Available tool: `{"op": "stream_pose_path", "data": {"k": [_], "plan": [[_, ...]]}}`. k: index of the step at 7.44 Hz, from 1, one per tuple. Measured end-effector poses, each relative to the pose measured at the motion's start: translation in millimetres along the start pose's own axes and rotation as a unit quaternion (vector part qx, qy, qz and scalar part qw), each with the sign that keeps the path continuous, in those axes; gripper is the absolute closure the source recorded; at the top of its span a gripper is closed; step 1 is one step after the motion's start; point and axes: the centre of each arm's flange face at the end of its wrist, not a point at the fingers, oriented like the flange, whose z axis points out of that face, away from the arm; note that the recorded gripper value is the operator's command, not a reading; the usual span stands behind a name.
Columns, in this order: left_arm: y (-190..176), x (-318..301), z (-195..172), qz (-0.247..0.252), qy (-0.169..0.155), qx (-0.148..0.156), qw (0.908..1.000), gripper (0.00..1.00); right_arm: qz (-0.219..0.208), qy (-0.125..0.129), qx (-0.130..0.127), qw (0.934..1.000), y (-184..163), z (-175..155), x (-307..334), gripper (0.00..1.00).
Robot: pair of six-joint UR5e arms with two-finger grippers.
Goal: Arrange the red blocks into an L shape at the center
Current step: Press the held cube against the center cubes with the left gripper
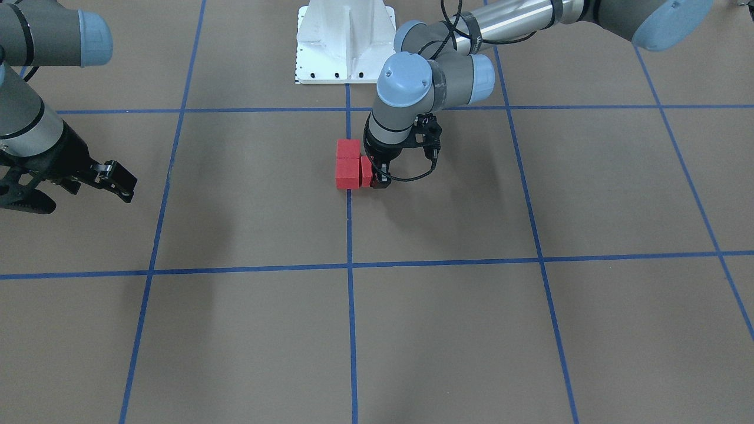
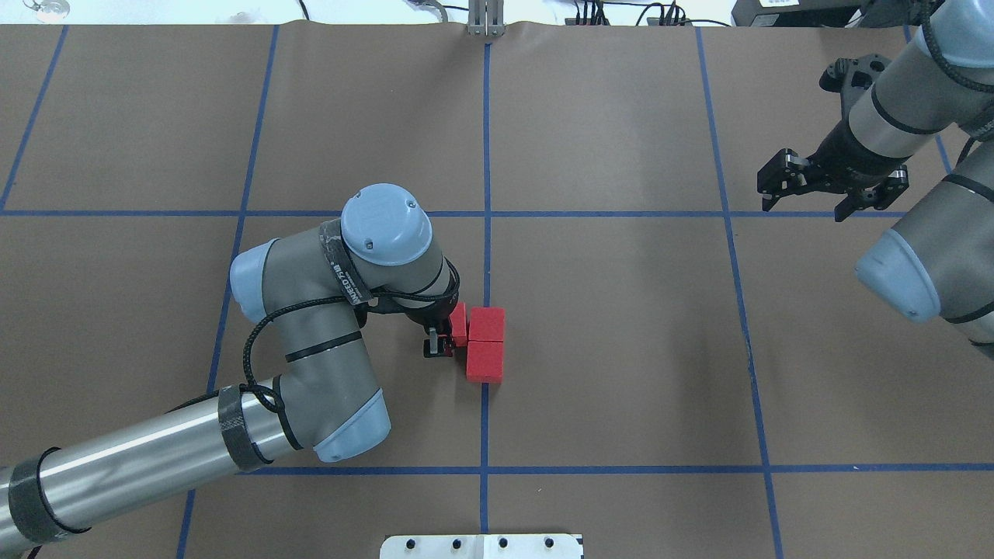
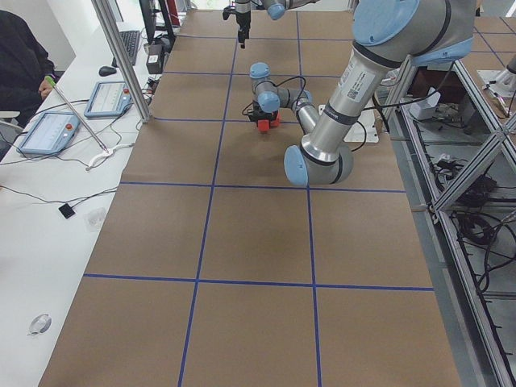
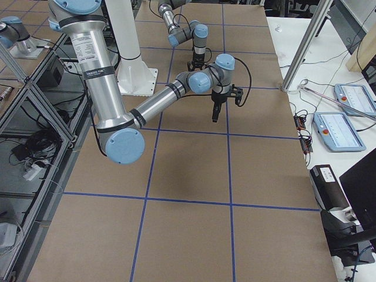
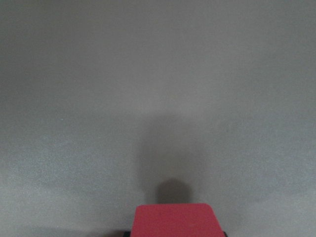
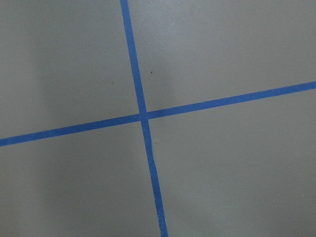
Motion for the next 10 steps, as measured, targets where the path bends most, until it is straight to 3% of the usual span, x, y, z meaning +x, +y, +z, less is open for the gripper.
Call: {"op": "stream_pose_path", "data": {"k": [10], "plan": [[4.0, -2.4, 1.0, 0.003, -0.001, -0.001, 1.0000, 1.00, 0.000, 0.001, -0.001, 1.0000, -0.6, 1.0, 0.0, 0.01]]}}
